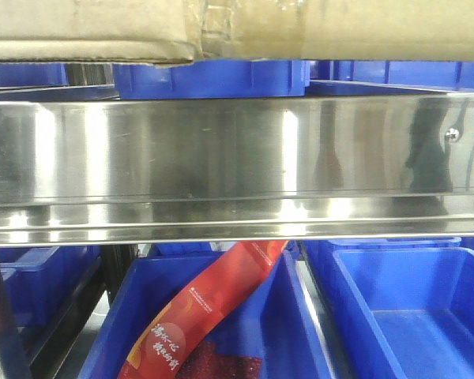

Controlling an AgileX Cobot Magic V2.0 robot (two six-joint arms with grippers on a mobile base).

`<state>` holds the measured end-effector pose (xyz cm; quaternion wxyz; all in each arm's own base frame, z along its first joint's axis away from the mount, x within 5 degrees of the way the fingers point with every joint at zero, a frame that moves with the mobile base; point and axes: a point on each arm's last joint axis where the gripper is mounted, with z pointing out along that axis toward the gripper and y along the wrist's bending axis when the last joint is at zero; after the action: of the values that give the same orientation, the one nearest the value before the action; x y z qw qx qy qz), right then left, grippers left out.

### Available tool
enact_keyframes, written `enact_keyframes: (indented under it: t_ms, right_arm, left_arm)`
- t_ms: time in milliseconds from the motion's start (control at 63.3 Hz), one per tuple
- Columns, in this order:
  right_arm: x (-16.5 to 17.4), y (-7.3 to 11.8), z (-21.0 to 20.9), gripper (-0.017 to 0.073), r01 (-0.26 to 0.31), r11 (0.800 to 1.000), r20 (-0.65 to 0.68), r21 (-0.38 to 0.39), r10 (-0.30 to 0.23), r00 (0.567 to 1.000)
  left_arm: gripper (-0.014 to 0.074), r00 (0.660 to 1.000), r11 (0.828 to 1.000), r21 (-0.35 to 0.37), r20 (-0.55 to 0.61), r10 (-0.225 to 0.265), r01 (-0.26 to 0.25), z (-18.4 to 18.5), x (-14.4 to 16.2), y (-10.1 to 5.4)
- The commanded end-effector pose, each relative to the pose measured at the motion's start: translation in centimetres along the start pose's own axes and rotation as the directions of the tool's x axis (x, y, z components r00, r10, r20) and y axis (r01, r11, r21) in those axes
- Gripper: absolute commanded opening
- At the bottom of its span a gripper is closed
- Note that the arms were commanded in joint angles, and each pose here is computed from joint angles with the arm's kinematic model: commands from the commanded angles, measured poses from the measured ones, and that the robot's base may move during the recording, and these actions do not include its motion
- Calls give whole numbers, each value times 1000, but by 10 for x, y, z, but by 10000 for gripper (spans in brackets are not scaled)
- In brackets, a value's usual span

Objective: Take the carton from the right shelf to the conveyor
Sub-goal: 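Pull the held carton back from the shelf with both grippers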

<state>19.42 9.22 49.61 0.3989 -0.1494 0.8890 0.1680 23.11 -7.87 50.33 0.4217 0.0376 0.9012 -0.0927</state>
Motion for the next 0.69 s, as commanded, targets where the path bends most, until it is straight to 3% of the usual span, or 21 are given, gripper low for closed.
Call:
enact_keyframes:
  t_ms: [0,679]
  right_arm:
    - [-1,0,-10,-67,22,1000,45,4,-22,999]
    - [-1,0,-10,-67,22,1000,45,4,-22,999]
  left_arm:
    - [-18,998,1000,-22,55,8,-7,-8,-3,3]
    - [-18,998,1000,-22,55,8,-7,-8,-3,3]
